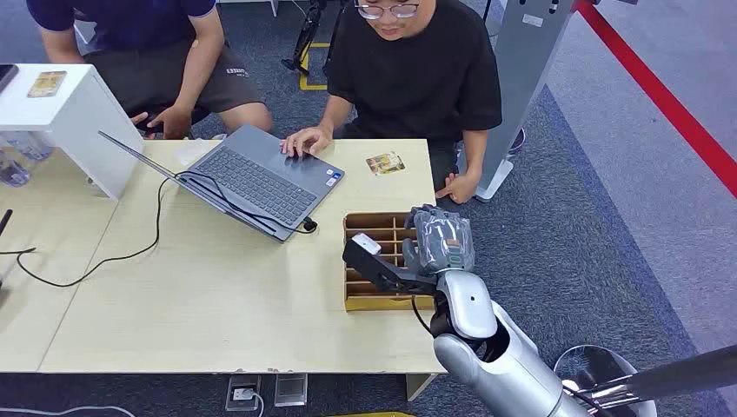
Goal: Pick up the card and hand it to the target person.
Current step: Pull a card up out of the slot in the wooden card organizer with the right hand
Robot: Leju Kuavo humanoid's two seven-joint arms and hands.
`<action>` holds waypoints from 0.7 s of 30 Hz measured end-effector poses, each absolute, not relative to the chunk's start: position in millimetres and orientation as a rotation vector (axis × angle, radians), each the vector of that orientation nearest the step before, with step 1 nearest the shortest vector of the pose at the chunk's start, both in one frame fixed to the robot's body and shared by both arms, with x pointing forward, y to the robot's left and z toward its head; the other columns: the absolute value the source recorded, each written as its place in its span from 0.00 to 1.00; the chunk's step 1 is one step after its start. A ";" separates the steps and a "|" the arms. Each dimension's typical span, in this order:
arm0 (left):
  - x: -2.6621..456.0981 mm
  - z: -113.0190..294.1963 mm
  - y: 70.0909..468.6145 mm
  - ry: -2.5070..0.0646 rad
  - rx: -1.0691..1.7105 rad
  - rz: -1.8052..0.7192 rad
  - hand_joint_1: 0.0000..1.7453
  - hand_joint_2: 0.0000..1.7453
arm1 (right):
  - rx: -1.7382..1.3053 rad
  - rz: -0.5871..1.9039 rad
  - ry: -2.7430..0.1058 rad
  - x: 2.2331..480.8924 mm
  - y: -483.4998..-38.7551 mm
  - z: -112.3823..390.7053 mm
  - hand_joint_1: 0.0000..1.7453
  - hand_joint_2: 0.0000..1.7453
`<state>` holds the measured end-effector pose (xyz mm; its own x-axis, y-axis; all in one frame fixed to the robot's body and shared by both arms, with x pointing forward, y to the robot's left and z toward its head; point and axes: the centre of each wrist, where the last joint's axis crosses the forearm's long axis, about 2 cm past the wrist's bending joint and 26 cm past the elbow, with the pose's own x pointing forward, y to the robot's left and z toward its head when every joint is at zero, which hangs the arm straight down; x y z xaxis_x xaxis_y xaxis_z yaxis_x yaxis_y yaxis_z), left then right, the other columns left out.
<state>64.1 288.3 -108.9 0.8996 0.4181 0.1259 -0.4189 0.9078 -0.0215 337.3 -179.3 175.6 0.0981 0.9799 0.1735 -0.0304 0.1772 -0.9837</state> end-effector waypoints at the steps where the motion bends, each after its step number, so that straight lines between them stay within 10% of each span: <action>1: 64.1 -108.9 288.1 -0.129 0.006 0.433 0.00 0.00 | -1.094 1.029 -1.189 337.4 -179.3 175.3 0.59 1.00; 21: 63.9 -108.9 285.6 -0.128 -0.004 0.433 0.00 0.00 | -1.126 1.042 -1.143 340.8 -179.9 166.8 0.52 1.00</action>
<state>63.9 285.6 -108.9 0.8999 0.4185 0.1229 -0.4180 0.9079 -0.0310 340.8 -179.9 166.8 0.1266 0.9828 0.1346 -0.0435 0.1410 -0.9890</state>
